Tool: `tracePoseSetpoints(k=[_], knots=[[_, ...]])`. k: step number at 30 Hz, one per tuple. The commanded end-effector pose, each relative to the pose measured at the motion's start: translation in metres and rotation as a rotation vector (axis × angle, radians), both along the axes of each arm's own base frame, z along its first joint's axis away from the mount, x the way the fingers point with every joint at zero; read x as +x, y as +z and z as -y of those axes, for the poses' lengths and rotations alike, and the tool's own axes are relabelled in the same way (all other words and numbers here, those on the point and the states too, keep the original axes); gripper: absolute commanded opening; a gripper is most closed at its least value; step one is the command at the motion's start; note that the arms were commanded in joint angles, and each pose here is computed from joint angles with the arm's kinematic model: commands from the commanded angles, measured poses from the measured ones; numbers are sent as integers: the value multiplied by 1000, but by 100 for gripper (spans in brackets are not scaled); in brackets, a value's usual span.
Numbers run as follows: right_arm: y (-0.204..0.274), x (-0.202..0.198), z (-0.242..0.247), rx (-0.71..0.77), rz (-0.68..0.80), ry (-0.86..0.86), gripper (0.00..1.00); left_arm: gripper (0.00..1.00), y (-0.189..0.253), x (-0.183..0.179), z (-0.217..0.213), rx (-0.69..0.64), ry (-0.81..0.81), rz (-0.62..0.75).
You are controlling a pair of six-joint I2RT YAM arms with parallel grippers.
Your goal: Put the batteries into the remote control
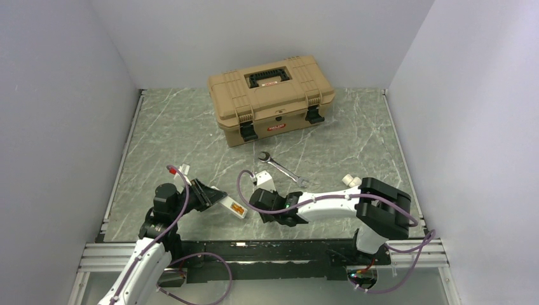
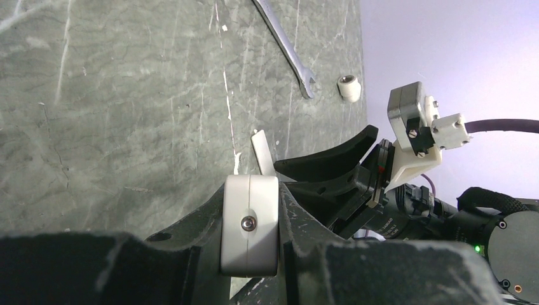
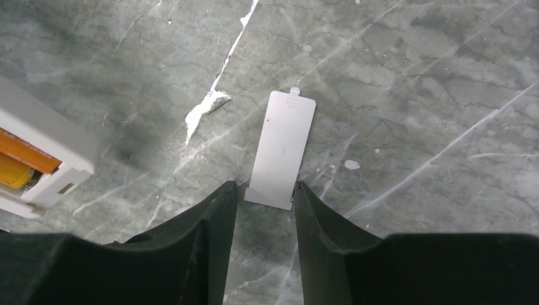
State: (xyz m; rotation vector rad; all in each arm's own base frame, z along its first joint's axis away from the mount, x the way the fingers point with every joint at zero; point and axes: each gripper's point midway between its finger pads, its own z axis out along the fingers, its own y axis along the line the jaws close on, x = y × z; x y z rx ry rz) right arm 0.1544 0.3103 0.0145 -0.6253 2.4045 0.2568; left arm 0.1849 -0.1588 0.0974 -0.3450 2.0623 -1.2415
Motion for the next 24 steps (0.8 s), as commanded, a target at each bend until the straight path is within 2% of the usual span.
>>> tracePoseSetpoints(k=[1, 9, 12, 15, 24], knots=[[-19, -10, 15, -82, -59, -8, 40, 1, 11, 1, 2, -20, -16, 48], [-28, -16, 21, -102, -90, -17, 38, 1, 12, 1, 3, -23, -17, 50], [-30, -16, 24, -114, -96, -30, 44, 1, 11, 1, 3, -25, -18, 49], [-30, -15, 26, -115, -97, -47, 46, 1, 10, 1, 3, -28, -19, 48], [-34, -9, 36, -126, -112, -126, 41, 2, 11, 1, 3, -27, -19, 48]])
